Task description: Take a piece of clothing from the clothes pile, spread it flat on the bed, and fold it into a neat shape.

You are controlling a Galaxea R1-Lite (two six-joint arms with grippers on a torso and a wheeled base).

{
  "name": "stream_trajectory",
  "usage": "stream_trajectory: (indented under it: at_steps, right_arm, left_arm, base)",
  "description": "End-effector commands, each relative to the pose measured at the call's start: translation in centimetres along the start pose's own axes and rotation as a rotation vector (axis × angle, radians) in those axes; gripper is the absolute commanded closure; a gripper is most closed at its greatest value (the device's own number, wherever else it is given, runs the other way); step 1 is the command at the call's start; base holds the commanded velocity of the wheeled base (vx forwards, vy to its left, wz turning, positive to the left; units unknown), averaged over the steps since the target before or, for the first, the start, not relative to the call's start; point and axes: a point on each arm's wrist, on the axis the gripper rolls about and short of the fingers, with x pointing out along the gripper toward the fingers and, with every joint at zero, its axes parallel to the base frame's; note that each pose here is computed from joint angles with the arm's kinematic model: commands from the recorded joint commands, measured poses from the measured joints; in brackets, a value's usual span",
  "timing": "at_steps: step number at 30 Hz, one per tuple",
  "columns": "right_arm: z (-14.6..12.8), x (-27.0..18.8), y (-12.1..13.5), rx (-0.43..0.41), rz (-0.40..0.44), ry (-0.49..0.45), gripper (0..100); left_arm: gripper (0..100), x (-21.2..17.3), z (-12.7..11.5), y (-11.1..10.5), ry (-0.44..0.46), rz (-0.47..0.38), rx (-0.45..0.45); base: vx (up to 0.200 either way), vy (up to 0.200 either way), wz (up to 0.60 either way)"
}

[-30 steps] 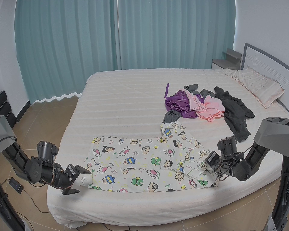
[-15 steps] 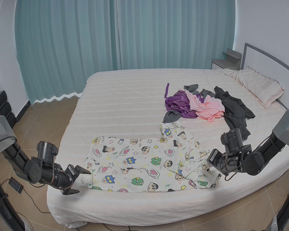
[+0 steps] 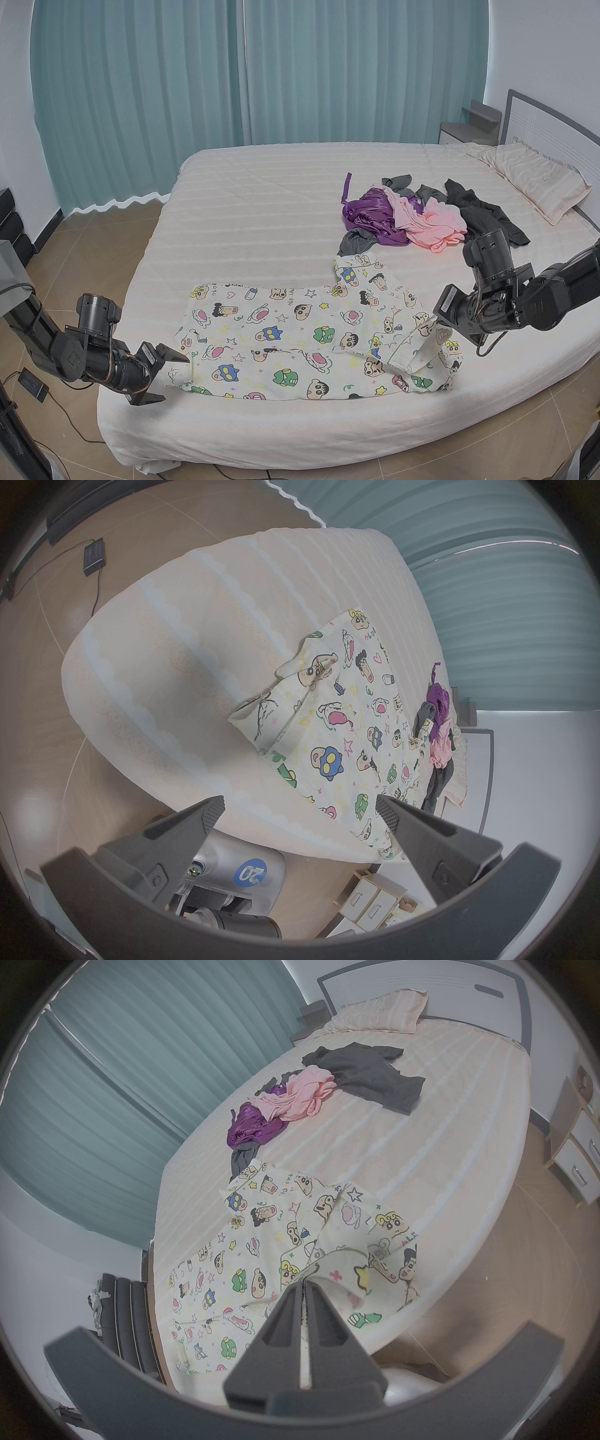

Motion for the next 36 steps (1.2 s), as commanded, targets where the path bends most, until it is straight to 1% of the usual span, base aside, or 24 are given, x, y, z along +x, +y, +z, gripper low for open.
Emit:
stream_trajectory:
  at_steps: [1,3,6,7,13,18,19,24,26,27,29,30,31,32,33,34,36]
  right_arm:
    - [-0.1,-1.8,0.7,-0.015,0.036,0.002,100]
    - [-0.7,-1.9,0.8,-0.025,0.029,0.020,100]
    - [-0.7,-1.9,0.8,-0.025,0.029,0.020,100]
    - [-2.0,-2.1,0.5,-0.059,0.006,0.057,100]
    - [-2.8,-2.2,0.3,-0.077,-0.023,0.089,100]
    - [-4.0,-2.7,-0.3,-0.107,-0.038,0.119,100]
    - [-4.2,-2.8,-0.4,-0.110,-0.040,0.121,0]
    - [-4.2,-3.1,-0.7,-0.113,-0.046,0.111,0]
    - [-4.5,-2.5,-1.3,-0.114,-0.077,0.127,0]
    - [-5.1,-2.1,-1.9,-0.120,-0.096,0.149,0]
    - [-5.3,-1.9,-2.2,-0.123,-0.106,0.158,0]
    - [-5.9,-1.4,-2.9,-0.134,-0.140,0.182,0]
    - [-5.9,-1.4,-2.9,-0.134,-0.140,0.182,0]
    - [-6.2,-0.3,-3.5,-0.132,-0.162,0.191,0]
    - [-6.2,-0.3,-3.5,-0.132,-0.162,0.191,0]
    - [-6.0,1.0,-4.1,-0.107,-0.164,0.172,0]
    - [-5.6,1.7,-4.6,-0.105,-0.145,0.150,0]
  left_arm:
    - [0,0.0,0.0,0.0,0.001,0.001,-0.001]
    - [0,0.0,0.0,0.0,0.002,0.002,-0.001]
    - [0,0.0,0.0,0.0,0.002,0.002,-0.001]
    - [0,0.0,0.0,0.0,0.001,0.001,-0.001]
    - [0,0.0,0.0,0.0,0.001,0.001,-0.001]
    - [0,0.0,0.0,0.0,0.001,0.001,-0.001]
    - [0,0.0,0.0,0.0,0.001,0.001,-0.001]
    - [0,0.0,0.0,0.0,0.001,0.001,-0.001]
    - [0,0.0,0.0,0.0,0.001,0.001,-0.001]
    - [0,0.0,0.0,0.0,0.001,0.001,-0.001]
    - [0,0.0,0.0,0.1,0.000,0.005,-0.002]
    - [0,0.0,0.0,0.1,-0.007,0.008,-0.001]
    - [0,0.0,0.0,0.1,-0.007,0.008,-0.001]
    - [0,0.0,0.0,0.1,-0.008,0.009,-0.001]
    - [0,0.0,0.0,0.1,-0.008,0.009,-0.001]
    - [0,0.1,-0.1,0.0,-0.007,0.010,0.001]
    - [0,0.1,-0.1,0.0,-0.007,0.010,0.001]
  base:
    - [0.000,0.000,0.00]
    - [0.000,0.000,0.00]
    - [0.000,0.000,0.00]
    - [0.000,0.000,0.00]
    - [0.000,0.000,0.00]
    - [0.000,0.000,0.00]
    - [0.000,0.000,0.00]
    - [0.000,0.000,0.00]
    - [0.000,0.000,0.00]
    - [0.000,0.000,0.00]
    - [0.000,0.000,0.00]
    - [0.000,0.000,0.00]
    - [0.000,0.000,0.00]
    - [0.000,0.000,0.00]
    - [0.000,0.000,0.00]
    - [0.000,0.000,0.00]
    - [0.000,0.000,0.00]
